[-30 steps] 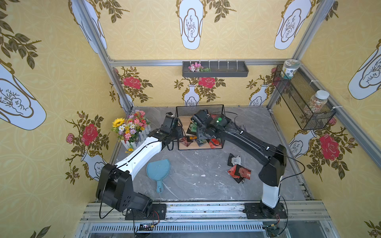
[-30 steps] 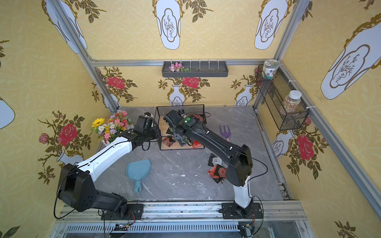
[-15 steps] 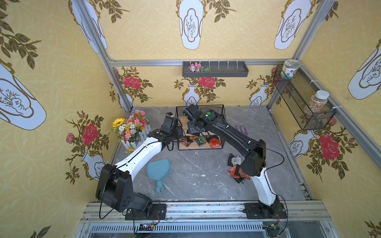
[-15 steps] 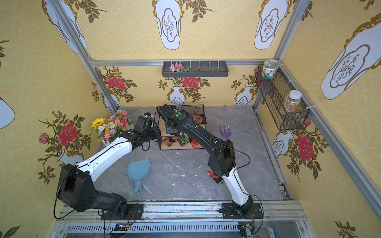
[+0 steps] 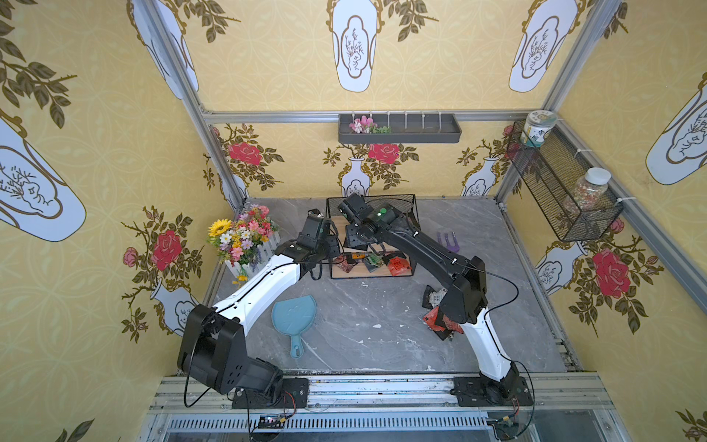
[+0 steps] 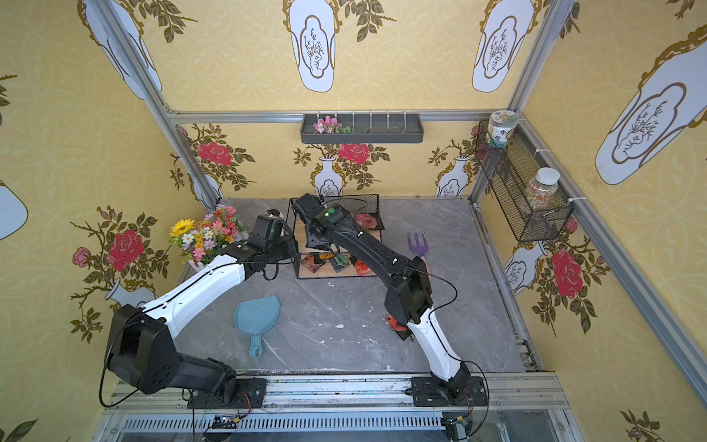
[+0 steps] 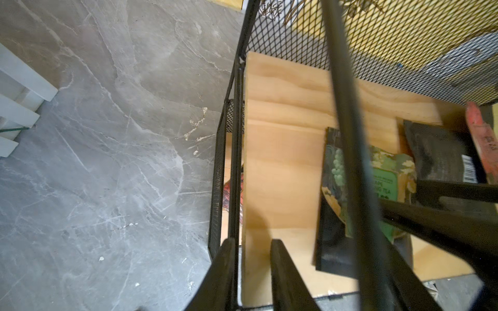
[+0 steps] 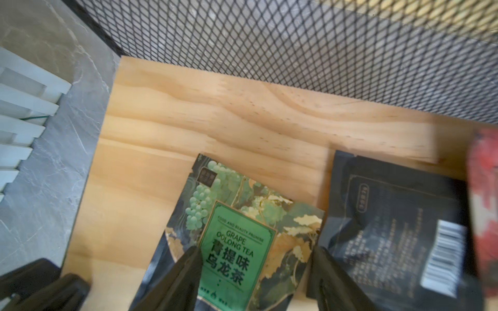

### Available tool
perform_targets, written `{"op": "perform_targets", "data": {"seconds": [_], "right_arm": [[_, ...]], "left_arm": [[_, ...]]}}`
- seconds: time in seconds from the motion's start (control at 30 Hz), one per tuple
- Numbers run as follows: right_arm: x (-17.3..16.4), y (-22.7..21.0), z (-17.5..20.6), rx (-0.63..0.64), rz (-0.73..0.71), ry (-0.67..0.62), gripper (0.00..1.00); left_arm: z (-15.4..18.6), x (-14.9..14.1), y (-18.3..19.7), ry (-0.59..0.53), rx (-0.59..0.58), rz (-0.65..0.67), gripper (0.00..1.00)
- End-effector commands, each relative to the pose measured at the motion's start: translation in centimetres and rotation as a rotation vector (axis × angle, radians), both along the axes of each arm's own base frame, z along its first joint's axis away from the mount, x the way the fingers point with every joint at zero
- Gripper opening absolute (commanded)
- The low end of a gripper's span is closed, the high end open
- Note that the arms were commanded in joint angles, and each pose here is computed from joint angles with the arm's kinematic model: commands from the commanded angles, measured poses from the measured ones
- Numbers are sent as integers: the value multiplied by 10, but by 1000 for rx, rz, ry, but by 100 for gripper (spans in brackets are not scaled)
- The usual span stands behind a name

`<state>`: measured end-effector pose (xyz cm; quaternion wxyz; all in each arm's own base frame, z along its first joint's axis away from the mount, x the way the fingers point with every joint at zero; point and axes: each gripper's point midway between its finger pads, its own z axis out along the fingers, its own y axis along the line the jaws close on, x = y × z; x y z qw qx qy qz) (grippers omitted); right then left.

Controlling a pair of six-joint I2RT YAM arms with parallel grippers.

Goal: Remove the tea bags from the shelf
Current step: Pick up the tea bag from the shelf.

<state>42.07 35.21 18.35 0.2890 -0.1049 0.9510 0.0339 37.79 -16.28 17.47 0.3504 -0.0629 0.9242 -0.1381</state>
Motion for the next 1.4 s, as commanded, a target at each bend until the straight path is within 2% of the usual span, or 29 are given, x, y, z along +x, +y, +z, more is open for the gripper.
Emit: {"op": "perform_targets", "data": {"seconds": [0.0, 0.53, 0.8, 0.93, 1.1, 1.37], "right_arm": [[-10, -2, -18, -21, 14, 72, 66], [-13, -5, -33, -9, 1, 124, 28], [-7, 4, -12, 51, 20, 83, 8], [-5, 9, 14, 99, 42, 35, 3], [-10, 9, 54, 159, 61, -28, 3], [-40, -11, 85, 211, 63, -37, 2]], "left_arm": [[-7, -7, -2, 35, -3, -15, 29], [-5, -8, -1, 31, -4, -16, 29], [-5, -7, -1, 31, -5, -14, 29], [-5, -6, -2, 32, -4, -15, 29], [-6, -6, -2, 34, -2, -14, 29], [-7, -6, -1, 34, 3, -9, 29]]}}
